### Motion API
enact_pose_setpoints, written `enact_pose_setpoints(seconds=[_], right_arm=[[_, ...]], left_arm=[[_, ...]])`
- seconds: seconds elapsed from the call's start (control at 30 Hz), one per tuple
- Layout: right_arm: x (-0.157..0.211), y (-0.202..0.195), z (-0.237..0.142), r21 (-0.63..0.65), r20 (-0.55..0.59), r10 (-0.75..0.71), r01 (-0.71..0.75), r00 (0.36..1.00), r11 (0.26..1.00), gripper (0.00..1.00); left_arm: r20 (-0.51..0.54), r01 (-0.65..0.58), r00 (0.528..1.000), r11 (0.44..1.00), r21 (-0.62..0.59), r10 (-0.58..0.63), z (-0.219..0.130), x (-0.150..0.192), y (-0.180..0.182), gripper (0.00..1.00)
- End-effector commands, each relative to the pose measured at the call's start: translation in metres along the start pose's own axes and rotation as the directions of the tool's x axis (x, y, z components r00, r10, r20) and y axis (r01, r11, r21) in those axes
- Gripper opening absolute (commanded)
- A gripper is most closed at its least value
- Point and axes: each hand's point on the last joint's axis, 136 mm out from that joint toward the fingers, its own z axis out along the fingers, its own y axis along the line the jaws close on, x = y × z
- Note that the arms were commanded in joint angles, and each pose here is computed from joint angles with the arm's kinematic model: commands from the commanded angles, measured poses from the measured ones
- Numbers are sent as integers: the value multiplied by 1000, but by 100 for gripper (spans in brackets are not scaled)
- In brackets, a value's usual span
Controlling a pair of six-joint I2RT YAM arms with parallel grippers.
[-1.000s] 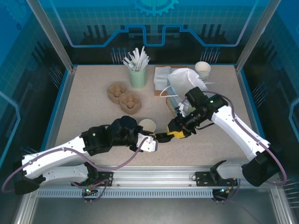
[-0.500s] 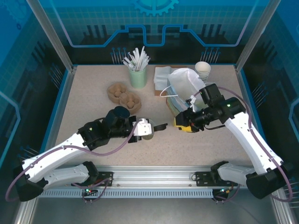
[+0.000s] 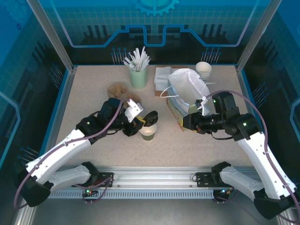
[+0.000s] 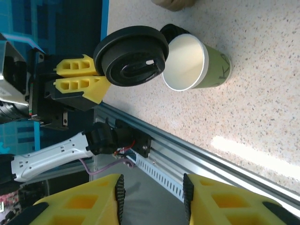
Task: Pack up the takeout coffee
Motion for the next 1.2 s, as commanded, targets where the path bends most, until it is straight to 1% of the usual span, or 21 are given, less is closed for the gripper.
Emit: enact_pose_setpoints(seconds=[0.0, 0.13, 0.33, 0.43, 0.53, 0.67, 0.77, 0.87, 1.03, 1.17], right_arm=[[-1, 1, 2, -9, 67, -11, 12, 998, 1000, 38], [7, 4, 13, -2, 86, -51, 51, 995, 999, 38], [22, 14, 46, 9, 69, -124, 123, 990, 992, 39], [26, 13, 63, 16, 57, -131, 131, 990, 991, 39], [28, 13, 81, -12, 35, -111, 111, 993, 994, 39], [27, 11, 95, 0, 9, -97, 97, 995, 995, 39], [25, 11, 103, 5, 1, -92, 92, 996, 996, 40], [22, 10, 112, 11, 2, -76, 76, 997, 997, 43], [18, 7, 128, 36, -6, -51, 51, 999, 998, 44], [12, 5, 137, 56, 13, -54, 53, 998, 997, 44]], left_arm=[[10, 184, 983, 981, 67, -185, -6, 1, -5, 12], [6, 316, 948, 945, 91, -317, -9, 2, 1, 12], [0, 450, 892, 886, 113, -453, -12, 7, 9, 12], [-10, 504, 862, 856, 114, -506, -10, 14, 12, 12], [-21, 543, 838, 831, 119, -545, -8, 20, 14, 12], [-29, 597, 801, 793, 118, -599, -4, 26, 20, 13], [-51, 643, 765, 754, 134, -642, 0, 32, 23, 13], [-55, 665, 744, 731, 154, -665, 3, 36, 25, 14], [-64, 686, 725, 709, 163, -686, 8, 40, 28, 14], [-76, 708, 704, 689, 155, -706, 12, 49, 32, 14]])
